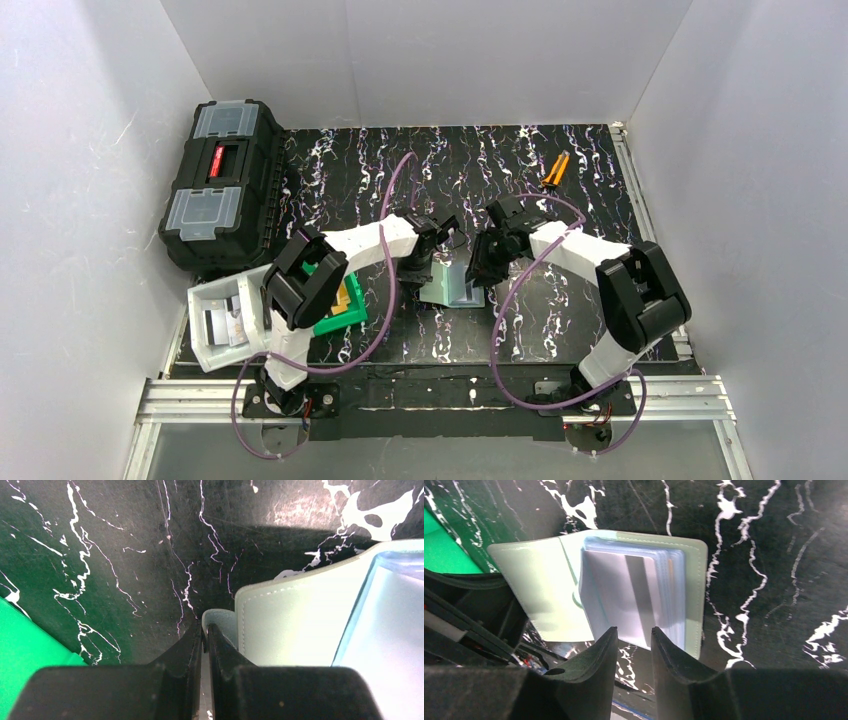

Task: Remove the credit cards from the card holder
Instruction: Open the card holder at the center of the board.

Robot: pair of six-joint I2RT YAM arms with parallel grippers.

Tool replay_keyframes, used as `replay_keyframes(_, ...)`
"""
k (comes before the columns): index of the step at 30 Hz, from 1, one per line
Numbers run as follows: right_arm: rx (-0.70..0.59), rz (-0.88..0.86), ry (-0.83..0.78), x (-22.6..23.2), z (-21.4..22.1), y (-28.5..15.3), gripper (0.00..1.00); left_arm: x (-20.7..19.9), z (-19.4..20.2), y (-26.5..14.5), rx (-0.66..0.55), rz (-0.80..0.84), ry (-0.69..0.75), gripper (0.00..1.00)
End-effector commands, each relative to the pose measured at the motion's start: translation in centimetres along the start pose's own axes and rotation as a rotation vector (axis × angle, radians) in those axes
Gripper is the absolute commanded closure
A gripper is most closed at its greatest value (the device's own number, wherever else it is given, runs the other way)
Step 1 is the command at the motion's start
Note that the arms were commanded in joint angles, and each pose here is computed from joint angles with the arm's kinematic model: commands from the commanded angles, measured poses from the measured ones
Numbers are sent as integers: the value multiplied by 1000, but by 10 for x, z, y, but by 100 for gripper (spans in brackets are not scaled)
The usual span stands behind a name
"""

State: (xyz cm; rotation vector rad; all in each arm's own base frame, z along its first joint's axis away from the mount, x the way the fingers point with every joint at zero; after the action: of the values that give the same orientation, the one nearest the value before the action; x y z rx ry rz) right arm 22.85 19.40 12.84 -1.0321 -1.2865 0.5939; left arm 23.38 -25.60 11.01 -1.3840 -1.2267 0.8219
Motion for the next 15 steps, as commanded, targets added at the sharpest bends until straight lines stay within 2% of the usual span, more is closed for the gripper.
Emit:
replay_keyframes(1, 5, -123, -25, 31, -7, -6, 62, 6, 8, -19, -9, 25, 18, 100)
replay_keyframes(3, 17, -133, -33, 37, -5, -4, 62, 8, 8, -24, -13, 28, 26, 100)
replay_keyframes(11, 87, -144, -33, 48, 2, 17, 62, 18, 3, -59, -83, 37, 16, 80)
replay_keyframes(15, 104, -134, -28, 49, 3, 27, 62, 26, 1, -78, -125, 28, 8, 75)
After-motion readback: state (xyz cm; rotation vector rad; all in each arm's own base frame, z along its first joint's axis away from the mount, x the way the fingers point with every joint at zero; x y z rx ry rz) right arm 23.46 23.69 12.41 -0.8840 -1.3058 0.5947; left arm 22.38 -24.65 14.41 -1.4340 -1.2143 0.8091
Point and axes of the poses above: each gripper's point midway between its finger pads, its own y axis out along the fingers, its own x axis along the line the jaws close on, z = x × y, the point moved 9 cm from there along -y, back along the fingers, and after that the axes turned 7 degrees about y, right-handed, at the moved point
